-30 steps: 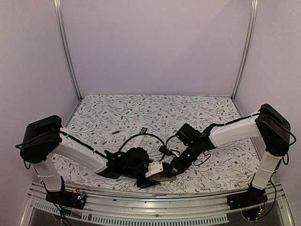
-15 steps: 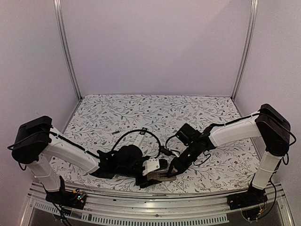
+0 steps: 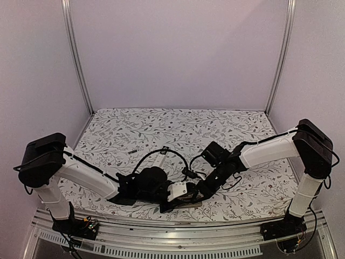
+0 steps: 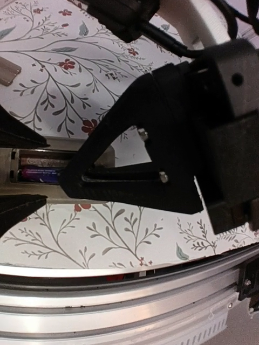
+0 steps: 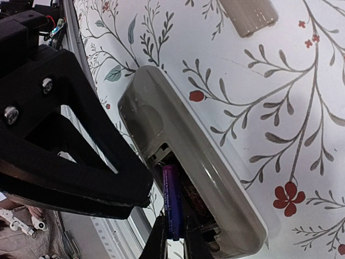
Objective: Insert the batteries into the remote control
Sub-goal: Place the battery in the battery compartment.
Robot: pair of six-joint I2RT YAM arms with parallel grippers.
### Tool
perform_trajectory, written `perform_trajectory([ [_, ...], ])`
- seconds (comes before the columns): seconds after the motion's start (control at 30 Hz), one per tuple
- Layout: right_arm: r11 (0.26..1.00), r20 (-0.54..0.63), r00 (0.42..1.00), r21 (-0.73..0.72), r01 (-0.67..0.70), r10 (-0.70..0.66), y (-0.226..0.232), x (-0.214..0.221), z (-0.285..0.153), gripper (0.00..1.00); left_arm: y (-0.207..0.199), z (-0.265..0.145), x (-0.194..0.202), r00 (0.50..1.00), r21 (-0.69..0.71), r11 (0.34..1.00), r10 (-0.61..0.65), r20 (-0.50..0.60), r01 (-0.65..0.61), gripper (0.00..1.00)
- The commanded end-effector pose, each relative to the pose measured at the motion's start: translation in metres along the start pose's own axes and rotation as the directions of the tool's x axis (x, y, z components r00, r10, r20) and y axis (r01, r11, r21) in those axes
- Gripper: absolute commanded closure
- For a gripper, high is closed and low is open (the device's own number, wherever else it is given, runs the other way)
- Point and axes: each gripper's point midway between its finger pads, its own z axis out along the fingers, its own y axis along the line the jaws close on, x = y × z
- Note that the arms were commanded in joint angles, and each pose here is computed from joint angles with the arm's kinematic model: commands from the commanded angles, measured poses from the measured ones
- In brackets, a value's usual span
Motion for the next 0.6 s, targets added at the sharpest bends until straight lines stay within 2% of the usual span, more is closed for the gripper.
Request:
perform_trajectory([
  [0.0, 0.993, -0.012, 1.0, 0.116, -0.009, 0.011, -0.03, 0.009, 0.011, 1.0, -0.001, 0.005, -0.005, 1.0, -0.012, 1.0, 0.014, -0.001, -0.014, 0.71],
  [0.23, 0.994, -0.005, 1.0, 0.11, -0.007, 0.008, -0.029, 0.007, 0.012, 1.0, -0.01, 0.015, 0.003, 0.999, 0.029, 1.0, -0.002, -0.04, 0.003, 0.78],
  [0.57, 0.994, -0.005, 1.0, 0.108, -0.009, 0.01, -0.03, 0.008, 0.012, 1.0, -0.015, 0.016, 0.021, 0.995, 0.057, 0.998, -0.009, -0.095, 0.015, 0.75],
])
